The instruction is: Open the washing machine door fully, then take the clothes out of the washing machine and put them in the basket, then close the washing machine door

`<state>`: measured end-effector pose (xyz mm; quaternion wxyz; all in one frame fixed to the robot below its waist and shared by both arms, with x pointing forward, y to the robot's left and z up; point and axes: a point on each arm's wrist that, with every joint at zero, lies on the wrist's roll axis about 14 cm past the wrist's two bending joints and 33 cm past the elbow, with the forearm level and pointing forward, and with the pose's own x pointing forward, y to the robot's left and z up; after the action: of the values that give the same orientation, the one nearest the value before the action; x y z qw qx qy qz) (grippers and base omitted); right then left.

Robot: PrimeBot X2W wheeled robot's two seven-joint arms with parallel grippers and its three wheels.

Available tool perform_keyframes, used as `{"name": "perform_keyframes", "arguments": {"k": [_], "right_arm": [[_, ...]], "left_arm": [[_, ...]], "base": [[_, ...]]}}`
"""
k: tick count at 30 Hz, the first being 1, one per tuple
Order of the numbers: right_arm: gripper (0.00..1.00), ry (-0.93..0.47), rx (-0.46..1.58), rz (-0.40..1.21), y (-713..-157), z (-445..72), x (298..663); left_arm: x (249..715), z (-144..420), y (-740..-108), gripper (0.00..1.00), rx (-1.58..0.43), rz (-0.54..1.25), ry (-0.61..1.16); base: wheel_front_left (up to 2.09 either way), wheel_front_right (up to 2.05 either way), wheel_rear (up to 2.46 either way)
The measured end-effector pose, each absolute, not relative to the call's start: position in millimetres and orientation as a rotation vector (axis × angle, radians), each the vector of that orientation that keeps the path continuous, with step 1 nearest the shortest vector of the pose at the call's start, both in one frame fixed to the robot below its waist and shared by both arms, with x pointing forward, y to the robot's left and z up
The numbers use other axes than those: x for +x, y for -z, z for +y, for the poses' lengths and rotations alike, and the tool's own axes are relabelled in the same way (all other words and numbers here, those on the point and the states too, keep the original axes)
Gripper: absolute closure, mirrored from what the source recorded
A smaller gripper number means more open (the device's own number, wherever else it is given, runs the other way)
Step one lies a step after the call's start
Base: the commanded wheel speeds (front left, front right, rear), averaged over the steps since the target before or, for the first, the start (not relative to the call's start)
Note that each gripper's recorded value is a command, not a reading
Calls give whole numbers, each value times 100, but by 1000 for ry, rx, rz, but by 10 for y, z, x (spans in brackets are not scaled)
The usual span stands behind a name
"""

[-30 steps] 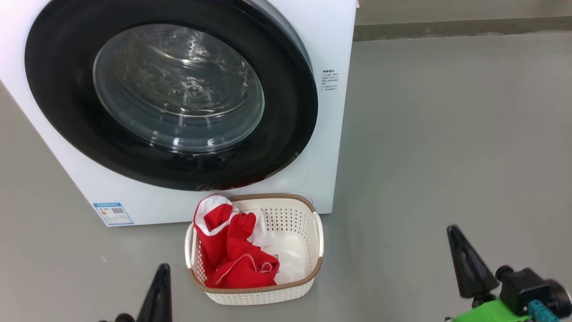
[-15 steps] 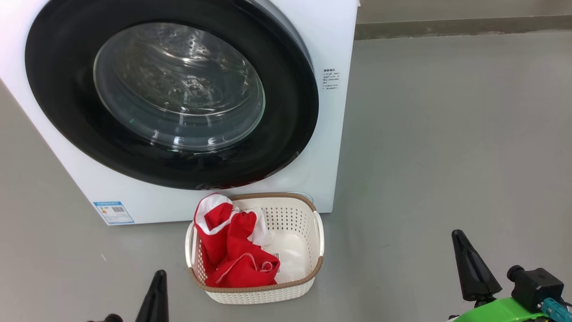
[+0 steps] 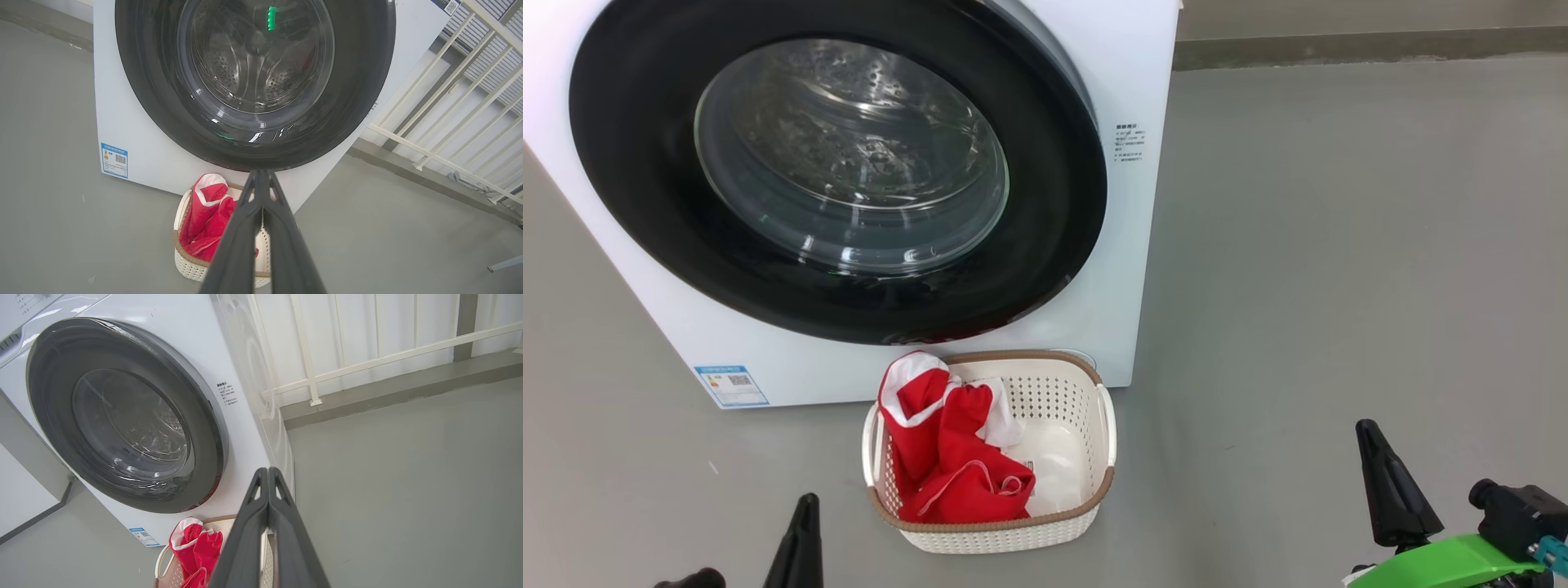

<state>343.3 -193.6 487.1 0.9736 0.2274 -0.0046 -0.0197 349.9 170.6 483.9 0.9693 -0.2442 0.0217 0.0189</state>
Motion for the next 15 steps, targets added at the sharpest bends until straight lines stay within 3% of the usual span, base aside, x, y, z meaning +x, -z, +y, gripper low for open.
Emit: {"name": "perform_keyframes", "arguments": {"k": [15], "right_arm": [[100, 62, 626, 8, -4841, -1974, 3483]], "left_arm": [[3540, 1747, -4794, 100, -662, 74, -56]], "base": [[0, 0, 0]]}}
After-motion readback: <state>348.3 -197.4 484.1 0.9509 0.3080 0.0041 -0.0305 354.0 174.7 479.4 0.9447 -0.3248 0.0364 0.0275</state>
